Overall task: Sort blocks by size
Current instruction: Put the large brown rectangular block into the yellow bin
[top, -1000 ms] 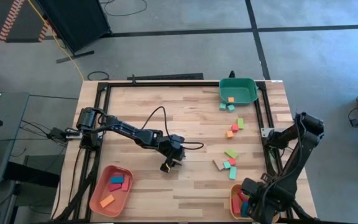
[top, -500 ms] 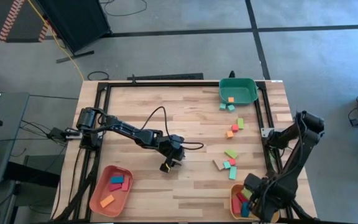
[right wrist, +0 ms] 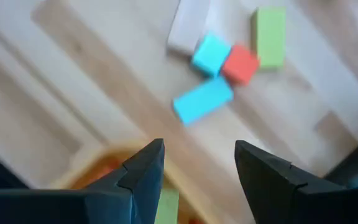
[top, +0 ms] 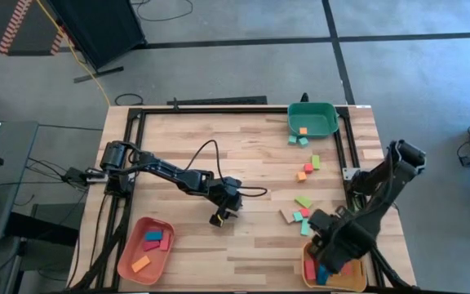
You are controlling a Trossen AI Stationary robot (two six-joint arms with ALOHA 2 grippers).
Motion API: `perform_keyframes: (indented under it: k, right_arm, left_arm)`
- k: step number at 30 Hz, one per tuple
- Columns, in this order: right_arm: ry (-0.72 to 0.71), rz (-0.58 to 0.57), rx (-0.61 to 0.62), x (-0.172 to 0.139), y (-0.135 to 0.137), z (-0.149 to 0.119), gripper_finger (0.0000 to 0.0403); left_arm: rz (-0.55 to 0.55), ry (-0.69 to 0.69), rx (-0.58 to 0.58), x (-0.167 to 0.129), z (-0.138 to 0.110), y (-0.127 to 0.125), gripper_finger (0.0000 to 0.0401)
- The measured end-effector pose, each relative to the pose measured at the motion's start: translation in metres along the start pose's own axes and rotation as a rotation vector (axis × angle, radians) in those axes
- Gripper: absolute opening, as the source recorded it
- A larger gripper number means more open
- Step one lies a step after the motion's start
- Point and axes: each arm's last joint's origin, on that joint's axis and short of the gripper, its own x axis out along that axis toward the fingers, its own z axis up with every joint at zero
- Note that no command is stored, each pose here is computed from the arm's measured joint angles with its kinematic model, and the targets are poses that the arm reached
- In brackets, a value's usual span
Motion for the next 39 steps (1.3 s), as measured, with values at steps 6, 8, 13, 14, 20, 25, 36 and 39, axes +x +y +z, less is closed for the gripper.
perform_keyframes:
  k: [6,8,13,14,20,25,36,39]
  right_arm:
    - [-0.056,-0.034,0.070,0.010,-0.001,0.038,0.0225]
    - [-0.060,-0.031,0.078,0.016,0.002,0.050,0.0225]
    - [-0.069,-0.012,0.070,0.038,0.013,0.080,0.0225]
    - [-0.068,-0.017,0.062,0.044,0.015,0.085,0.0225]
    - [0.002,-0.098,0.021,0.079,0.021,0.104,0.0227]
    - [0.062,-0.137,-0.006,0.100,0.025,0.108,0.0255]
    - [0.068,-0.153,0.021,0.117,0.020,0.102,0.0306]
    - [0.072,-0.161,0.017,0.127,0.015,0.096,0.0308]
  left_arm:
    - [0.000,0.000,0.000,0.000,0.000,0.000,0.0197]
    - [0.000,0.000,0.000,0.000,0.000,0.000,0.0197]
    - [-0.001,0.003,0.003,0.000,0.000,0.000,0.0197]
    - [-0.001,0.006,0.003,0.000,-0.001,0.000,0.0197]
    - [-0.005,0.018,0.005,0.000,-0.002,-0.001,0.0197]
    - [-0.011,0.038,0.007,0.000,-0.004,-0.001,0.0197]
    - [-0.013,0.042,0.011,0.000,-0.004,-0.001,0.0197]
    - [-0.012,0.041,0.011,0.000,-0.004,-0.001,0.0197]
